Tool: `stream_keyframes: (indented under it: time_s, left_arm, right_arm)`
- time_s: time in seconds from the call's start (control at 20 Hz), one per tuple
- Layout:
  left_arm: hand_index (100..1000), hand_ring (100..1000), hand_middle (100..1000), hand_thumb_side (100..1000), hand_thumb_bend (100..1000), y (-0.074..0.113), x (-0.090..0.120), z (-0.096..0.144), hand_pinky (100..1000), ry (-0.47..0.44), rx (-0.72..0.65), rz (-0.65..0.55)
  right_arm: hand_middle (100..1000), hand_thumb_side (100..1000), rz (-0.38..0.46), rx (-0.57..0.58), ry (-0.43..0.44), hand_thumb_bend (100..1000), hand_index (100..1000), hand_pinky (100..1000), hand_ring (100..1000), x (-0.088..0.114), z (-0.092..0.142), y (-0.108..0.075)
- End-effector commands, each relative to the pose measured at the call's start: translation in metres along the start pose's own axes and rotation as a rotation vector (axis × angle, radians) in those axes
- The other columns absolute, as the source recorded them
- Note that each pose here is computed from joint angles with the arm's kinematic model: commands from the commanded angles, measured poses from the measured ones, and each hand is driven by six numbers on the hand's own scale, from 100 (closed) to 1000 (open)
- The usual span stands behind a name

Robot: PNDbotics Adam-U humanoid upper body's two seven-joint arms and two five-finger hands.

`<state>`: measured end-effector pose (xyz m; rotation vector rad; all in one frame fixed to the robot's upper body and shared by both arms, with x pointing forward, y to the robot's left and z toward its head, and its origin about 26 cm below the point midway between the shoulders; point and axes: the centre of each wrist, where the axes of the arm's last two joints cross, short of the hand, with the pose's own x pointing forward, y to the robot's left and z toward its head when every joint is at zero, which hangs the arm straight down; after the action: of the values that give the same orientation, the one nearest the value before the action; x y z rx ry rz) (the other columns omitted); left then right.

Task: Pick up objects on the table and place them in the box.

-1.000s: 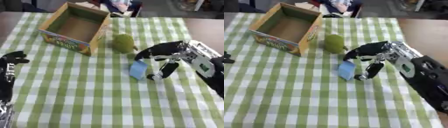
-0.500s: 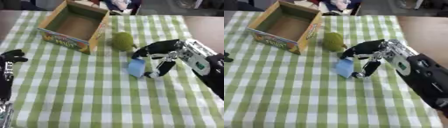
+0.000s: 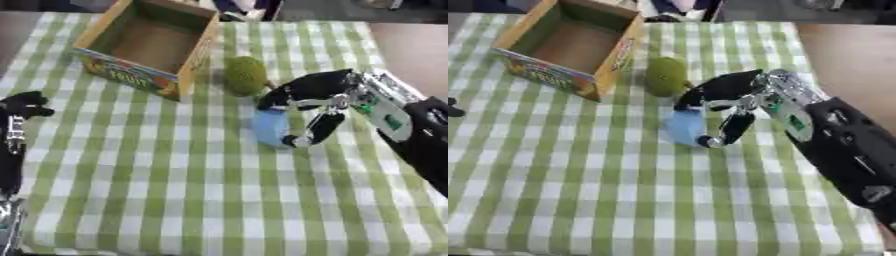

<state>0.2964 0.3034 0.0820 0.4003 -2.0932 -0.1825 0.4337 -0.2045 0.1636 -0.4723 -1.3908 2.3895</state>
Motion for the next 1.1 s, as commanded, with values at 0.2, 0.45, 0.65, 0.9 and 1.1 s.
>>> stream_keyframes:
  time_s: [0.2, 0.45, 0.65, 0.9, 1.1]
  left_arm:
    - [738, 604, 617, 858, 100, 0.0036, 0.0048, -0.0044, 816, -0.023, -0.002, -0.014]
    - [738, 604, 617, 858, 100, 0.0036, 0.0048, -0.0045, 816, -0.023, -0.001, -0.014]
    - [738, 603, 617, 857, 100, 0.0038, 0.0049, -0.0046, 815, -0.023, 0.0, -0.014]
    - [738, 603, 617, 855, 100, 0.004, 0.0051, -0.0048, 815, -0.024, 0.001, -0.015]
    - [738, 602, 616, 855, 100, 0.0041, 0.0053, -0.005, 815, -0.025, 0.002, -0.016]
  right_arm:
    - [948, 523, 0.09, 0.061, -0.051, 256, 1000, 845, 932, -0.0029, 0.0075, -0.0144]
    - [951, 522, 0.095, 0.052, -0.044, 263, 1000, 847, 933, -0.0028, 0.0089, -0.0164]
    - [953, 515, 0.103, 0.046, -0.04, 270, 1000, 848, 934, -0.0026, 0.01, -0.0186]
    - [954, 513, 0.109, 0.046, -0.035, 278, 1000, 851, 936, -0.0029, 0.0112, -0.0189]
    - [952, 514, 0.111, 0.052, -0.033, 278, 1000, 851, 936, -0.0031, 0.0111, -0.0187]
